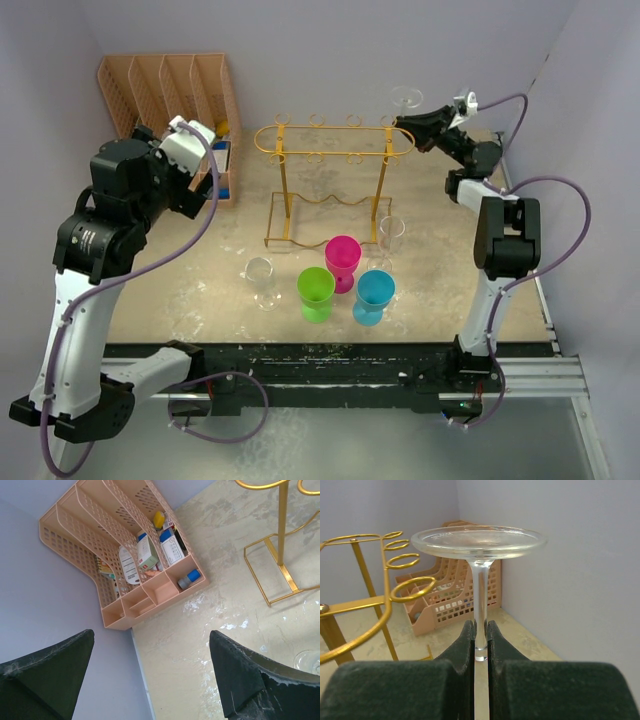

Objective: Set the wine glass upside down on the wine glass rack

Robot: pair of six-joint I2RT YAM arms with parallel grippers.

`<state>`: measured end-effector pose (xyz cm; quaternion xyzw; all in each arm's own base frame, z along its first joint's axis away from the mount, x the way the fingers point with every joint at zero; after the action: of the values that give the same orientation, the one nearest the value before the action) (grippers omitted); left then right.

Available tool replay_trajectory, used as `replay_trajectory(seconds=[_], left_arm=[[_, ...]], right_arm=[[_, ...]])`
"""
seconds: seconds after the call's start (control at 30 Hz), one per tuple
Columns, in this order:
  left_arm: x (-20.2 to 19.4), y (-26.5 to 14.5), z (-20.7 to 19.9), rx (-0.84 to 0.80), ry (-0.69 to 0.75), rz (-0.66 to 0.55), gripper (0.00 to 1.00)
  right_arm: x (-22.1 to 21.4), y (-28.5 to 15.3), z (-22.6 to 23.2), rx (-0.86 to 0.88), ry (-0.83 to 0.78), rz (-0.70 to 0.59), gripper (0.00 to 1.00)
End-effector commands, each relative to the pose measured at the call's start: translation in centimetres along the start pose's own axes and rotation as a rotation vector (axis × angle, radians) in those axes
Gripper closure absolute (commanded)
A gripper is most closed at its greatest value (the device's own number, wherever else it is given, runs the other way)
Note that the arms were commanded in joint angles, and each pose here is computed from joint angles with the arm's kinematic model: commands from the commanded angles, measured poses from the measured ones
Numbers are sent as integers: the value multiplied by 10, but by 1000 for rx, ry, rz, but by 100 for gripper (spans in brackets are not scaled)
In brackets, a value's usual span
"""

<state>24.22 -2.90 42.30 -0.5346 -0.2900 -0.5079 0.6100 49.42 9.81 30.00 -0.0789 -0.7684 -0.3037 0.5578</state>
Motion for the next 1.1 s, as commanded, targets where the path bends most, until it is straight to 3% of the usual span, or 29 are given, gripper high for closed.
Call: replay_trajectory(seconds=[0.0,1.07], left_arm=[[2,4,-1,-10,-12,-15,0],[2,25,-2,1,-14,9,0]], right_arm=[[42,21,23,140,-218,-122,100],[48,20,44,218,-322,-173,100]])
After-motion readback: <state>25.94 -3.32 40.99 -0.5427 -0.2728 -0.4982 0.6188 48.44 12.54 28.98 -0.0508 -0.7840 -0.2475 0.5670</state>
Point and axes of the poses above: each gripper's point midway between its finger pads, its own y axis out along the fingers, its own z axis along the line the jaws close on, x = y × z, the point moved 4 cm from there along -y, back along the fingers, and after that the axes turned 15 degrees about -y, right-handed, at the moved point
